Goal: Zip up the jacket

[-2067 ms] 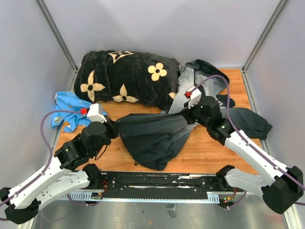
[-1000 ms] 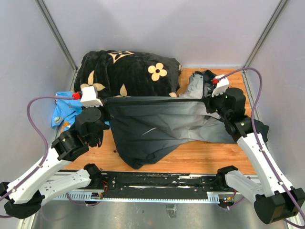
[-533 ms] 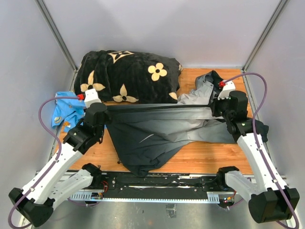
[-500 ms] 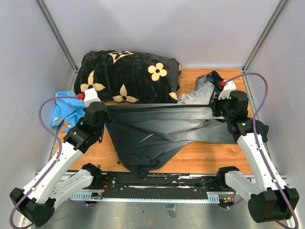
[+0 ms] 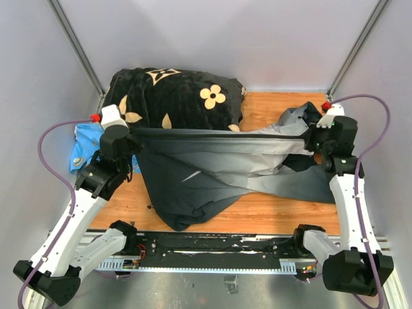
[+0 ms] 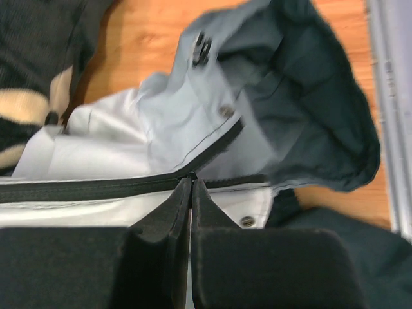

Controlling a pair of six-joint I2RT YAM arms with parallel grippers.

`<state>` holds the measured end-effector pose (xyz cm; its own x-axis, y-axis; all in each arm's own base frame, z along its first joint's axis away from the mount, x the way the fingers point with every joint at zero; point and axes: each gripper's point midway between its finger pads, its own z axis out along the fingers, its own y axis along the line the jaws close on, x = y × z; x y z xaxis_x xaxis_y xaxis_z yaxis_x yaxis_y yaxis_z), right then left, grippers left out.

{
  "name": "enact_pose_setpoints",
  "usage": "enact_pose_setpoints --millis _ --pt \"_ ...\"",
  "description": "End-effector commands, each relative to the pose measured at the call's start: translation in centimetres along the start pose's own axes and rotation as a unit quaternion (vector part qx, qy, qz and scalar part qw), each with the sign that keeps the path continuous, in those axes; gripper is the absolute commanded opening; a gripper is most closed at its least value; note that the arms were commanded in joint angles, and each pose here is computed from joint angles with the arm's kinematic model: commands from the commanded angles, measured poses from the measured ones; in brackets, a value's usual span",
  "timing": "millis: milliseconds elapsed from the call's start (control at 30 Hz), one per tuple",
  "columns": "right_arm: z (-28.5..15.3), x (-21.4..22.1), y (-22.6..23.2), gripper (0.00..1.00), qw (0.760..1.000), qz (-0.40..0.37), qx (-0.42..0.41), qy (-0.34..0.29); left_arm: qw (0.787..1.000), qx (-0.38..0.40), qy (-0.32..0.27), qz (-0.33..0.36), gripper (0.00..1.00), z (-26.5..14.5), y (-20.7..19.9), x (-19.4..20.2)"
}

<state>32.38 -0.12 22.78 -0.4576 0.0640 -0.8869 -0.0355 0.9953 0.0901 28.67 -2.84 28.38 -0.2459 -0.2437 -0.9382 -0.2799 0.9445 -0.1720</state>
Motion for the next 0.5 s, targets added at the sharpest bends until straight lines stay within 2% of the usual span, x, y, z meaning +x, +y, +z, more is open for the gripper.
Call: enact_pose_setpoints --millis 0,100,200,267,467 --pt "-3.0 -5.7 -5.7 0.01 0.992 0.024 0.100 -0.067 0.992 -0.067 -0.102 -0.017 0.00 -1.5 2.5 -8.0" --pt "-4.8 -7.5 -8.3 0.01 0.987 0.055 0.125 -0.089 0.986 -0.082 -0.142 -0.032 0.00 -2.8 3.1 -11.3" --pt "-5.6 -7.7 -9.7 0.01 0.984 0.077 0.136 -0.090 0.985 -0.082 -0.149 -0.038 0.00 -3.1 3.3 -11.5" --pt "-5.1 -6.6 -9.7 0.01 0.985 0.087 0.128 -0.078 0.988 -0.072 -0.130 -0.037 0.00 -2.4 2.9 -9.8" --pt "-3.6 -2.7 -8.9 0.01 0.988 0.103 0.104 -0.046 0.998 -0.042 -0.033 -0.024 0.00 0.5 1.8 -1.1"
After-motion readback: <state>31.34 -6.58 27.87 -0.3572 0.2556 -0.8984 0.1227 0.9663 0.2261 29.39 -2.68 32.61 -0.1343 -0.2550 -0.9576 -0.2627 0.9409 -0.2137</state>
